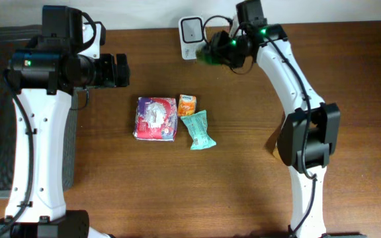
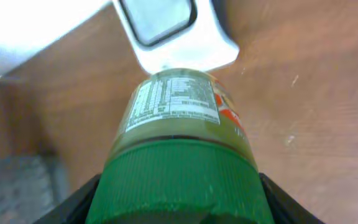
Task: Scan the item barcode
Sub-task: 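Hold the jar's label under the scanner with the right gripper, then carry the jar to the far right and release it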
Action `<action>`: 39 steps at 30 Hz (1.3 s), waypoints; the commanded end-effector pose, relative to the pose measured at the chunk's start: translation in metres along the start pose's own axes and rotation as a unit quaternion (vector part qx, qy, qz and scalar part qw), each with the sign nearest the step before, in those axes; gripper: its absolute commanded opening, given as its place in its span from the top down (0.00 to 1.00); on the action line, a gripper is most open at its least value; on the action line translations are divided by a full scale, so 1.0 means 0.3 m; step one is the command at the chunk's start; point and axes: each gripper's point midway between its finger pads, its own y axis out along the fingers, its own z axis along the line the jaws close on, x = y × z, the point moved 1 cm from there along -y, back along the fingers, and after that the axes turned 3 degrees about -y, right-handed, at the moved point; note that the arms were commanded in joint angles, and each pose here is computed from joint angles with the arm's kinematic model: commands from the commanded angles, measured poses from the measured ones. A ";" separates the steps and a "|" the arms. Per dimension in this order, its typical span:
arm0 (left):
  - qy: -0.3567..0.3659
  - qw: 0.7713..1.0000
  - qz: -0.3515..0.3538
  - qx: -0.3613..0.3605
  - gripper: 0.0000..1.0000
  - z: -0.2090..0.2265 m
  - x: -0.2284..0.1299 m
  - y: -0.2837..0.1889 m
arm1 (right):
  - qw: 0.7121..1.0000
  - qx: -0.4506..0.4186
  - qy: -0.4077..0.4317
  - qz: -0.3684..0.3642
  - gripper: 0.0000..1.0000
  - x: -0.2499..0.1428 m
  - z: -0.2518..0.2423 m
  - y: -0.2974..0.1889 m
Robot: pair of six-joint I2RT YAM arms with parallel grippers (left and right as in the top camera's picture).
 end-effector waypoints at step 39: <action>0.004 1.000 -0.007 -0.007 0.01 -0.006 0.000 -0.023 | 0.926 -0.167 -0.091 -0.326 0.37 0.475 -0.106 -0.488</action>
